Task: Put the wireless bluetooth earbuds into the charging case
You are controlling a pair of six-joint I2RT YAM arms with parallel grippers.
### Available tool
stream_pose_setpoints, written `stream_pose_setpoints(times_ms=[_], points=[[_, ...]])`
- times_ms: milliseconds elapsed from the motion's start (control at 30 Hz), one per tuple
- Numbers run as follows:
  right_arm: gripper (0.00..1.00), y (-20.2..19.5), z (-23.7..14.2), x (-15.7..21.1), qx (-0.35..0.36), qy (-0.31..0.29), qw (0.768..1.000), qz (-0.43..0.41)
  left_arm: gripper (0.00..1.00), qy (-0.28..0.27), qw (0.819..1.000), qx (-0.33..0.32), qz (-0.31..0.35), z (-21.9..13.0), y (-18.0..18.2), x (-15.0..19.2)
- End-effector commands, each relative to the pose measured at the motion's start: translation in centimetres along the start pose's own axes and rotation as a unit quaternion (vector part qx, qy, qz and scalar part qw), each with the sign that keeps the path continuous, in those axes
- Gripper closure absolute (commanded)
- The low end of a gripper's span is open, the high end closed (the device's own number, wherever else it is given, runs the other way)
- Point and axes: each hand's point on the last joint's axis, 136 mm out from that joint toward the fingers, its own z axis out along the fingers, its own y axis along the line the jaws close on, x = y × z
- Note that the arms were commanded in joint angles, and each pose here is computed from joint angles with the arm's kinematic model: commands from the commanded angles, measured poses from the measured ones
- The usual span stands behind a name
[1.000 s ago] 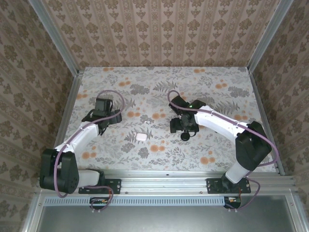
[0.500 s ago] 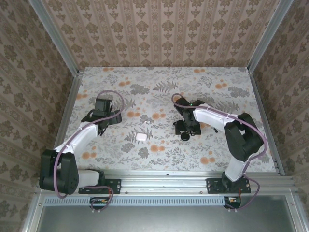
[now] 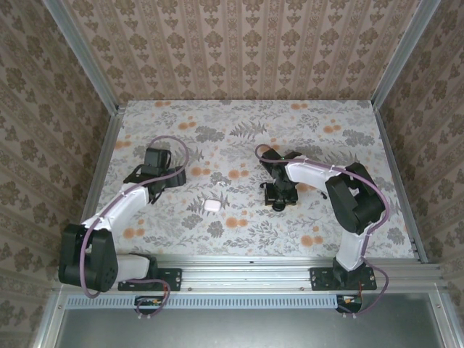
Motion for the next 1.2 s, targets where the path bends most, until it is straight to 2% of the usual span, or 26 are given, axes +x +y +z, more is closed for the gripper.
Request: stream_pose_setpoints(times_ms=[0, 133, 233, 333, 433, 633, 800, 1067, 1167], points=[[0.49, 0.2, 0.3, 0.4, 0.003, 0.014, 1.000, -0.004, 0.11, -0.017, 0.999, 0.035, 0.016, -0.8, -1.7, -1.5], [0.52, 0.5, -0.8, -0.1, 0.001, -0.008, 1.000, -0.009, 0.11, -0.016, 0.998, 0.063, 0.016, -0.8, -3.0, -1.6], [0.53, 1.3, -2.3, -0.9, -0.020, -0.051, 0.999, -0.004, 0.12, -0.013, 0.996, 0.090, 0.014, -0.7, -4.0, -1.5], [0.55, 3.2, -3.7, -2.2, -0.084, -0.116, 0.990, 0.008, 0.16, -0.022, 0.989, 0.145, 0.024, -0.8, -5.9, -1.7], [0.57, 5.4, -5.2, -3.7, -0.174, -0.186, 0.967, 0.033, 0.17, -0.037, 0.980, 0.192, 0.029, -0.5, -7.7, -2.1], [0.58, 6.8, -9.0, -5.2, -0.266, -0.277, 0.921, 0.061, 0.19, -0.087, 0.953, 0.283, 0.069, -1.4, -11.3, -2.6], [0.58, 8.0, -11.0, -5.5, -0.312, -0.295, 0.901, 0.063, 0.19, -0.136, 0.922, 0.348, 0.103, -3.3, -13.8, -3.0], [0.58, 8.6, -13.9, -5.9, -0.348, -0.335, 0.874, 0.054, 0.20, -0.185, 0.885, 0.410, 0.125, -6.2, -15.7, -4.2], [0.58, 9.2, -16.5, -5.8, -0.392, -0.364, 0.844, 0.049, 0.26, -0.224, 0.858, 0.445, 0.127, -8.1, -16.4, -4.6]])
